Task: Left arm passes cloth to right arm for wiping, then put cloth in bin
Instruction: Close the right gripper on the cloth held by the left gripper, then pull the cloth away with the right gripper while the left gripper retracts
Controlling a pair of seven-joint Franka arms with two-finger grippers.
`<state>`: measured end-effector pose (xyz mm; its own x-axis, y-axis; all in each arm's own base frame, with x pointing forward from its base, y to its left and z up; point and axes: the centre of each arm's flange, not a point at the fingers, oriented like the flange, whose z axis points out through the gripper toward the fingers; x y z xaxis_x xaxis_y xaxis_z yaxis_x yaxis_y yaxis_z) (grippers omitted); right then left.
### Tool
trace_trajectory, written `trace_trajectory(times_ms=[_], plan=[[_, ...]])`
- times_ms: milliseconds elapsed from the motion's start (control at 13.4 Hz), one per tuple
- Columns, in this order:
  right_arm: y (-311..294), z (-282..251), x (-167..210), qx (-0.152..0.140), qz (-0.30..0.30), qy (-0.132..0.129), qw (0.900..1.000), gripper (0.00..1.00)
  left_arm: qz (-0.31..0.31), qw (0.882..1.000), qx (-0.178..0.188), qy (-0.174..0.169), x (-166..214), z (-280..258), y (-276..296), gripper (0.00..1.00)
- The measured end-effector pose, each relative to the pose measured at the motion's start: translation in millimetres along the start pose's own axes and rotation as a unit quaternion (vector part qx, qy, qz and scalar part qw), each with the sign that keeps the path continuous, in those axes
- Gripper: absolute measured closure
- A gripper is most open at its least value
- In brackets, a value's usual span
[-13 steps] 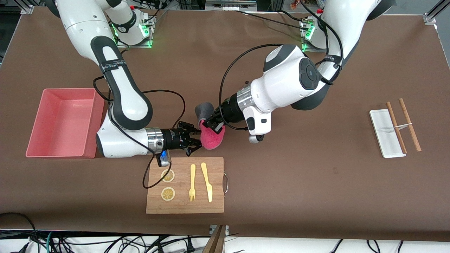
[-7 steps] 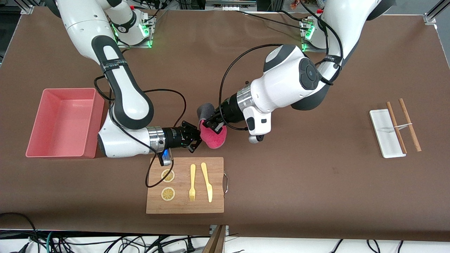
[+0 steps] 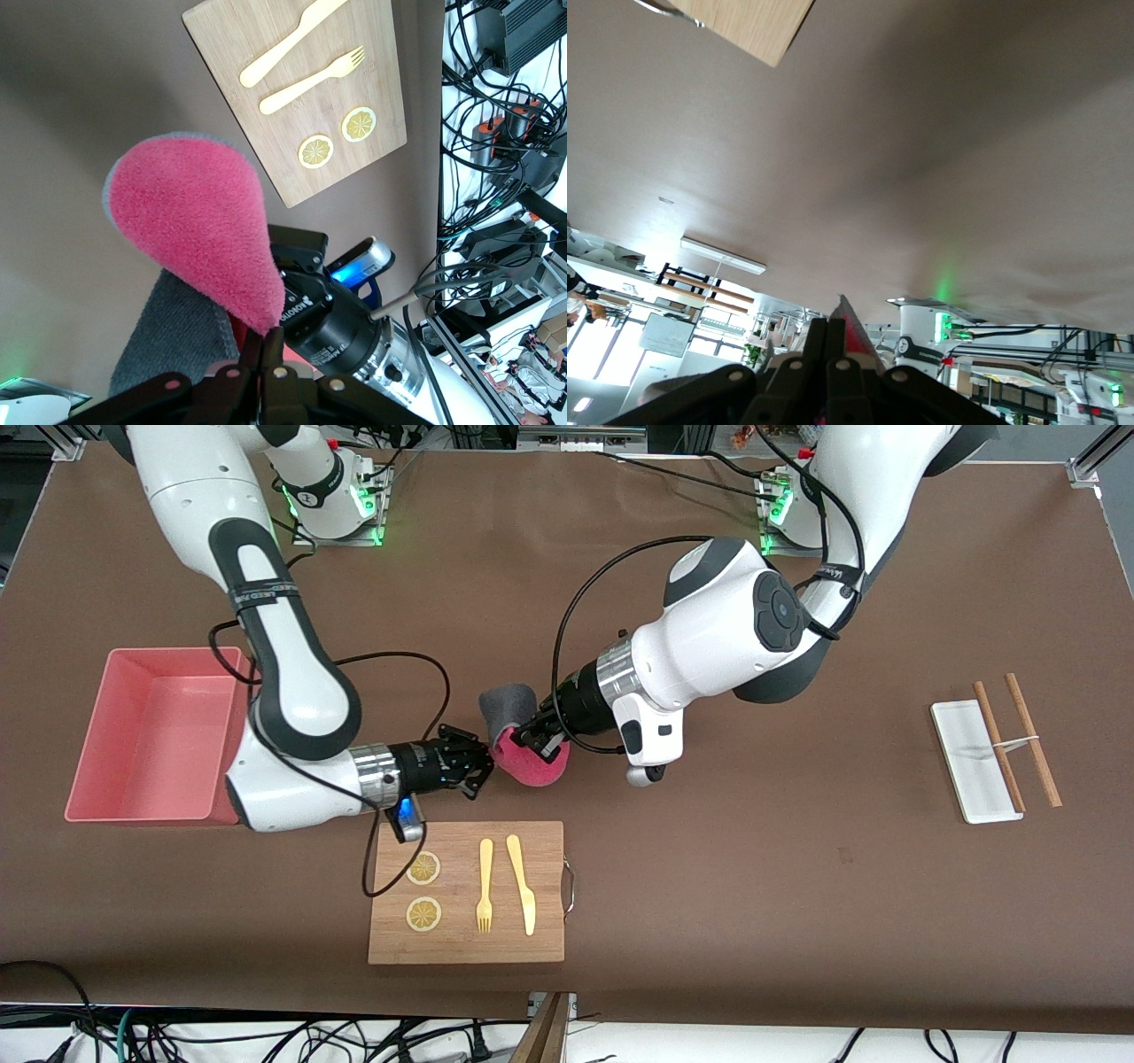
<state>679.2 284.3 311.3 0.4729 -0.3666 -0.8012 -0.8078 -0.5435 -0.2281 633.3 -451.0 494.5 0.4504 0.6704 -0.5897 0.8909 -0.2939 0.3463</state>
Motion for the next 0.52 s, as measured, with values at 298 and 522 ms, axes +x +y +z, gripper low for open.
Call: trace_trajectory(times_ms=[298,522], plan=[[5.8,-8.6,3.8,-0.050,-0.027,0.050,0.997,0.98,0.000,1.000,0.000,0.001,1.5,-0.1,0.3,0.51],[17.6,-7.4,11.6,-0.114,-0.060,0.088,0.988,0.98,-0.009,1.000,-0.011,0.007,16.9,-11.5,6.6,0.17]])
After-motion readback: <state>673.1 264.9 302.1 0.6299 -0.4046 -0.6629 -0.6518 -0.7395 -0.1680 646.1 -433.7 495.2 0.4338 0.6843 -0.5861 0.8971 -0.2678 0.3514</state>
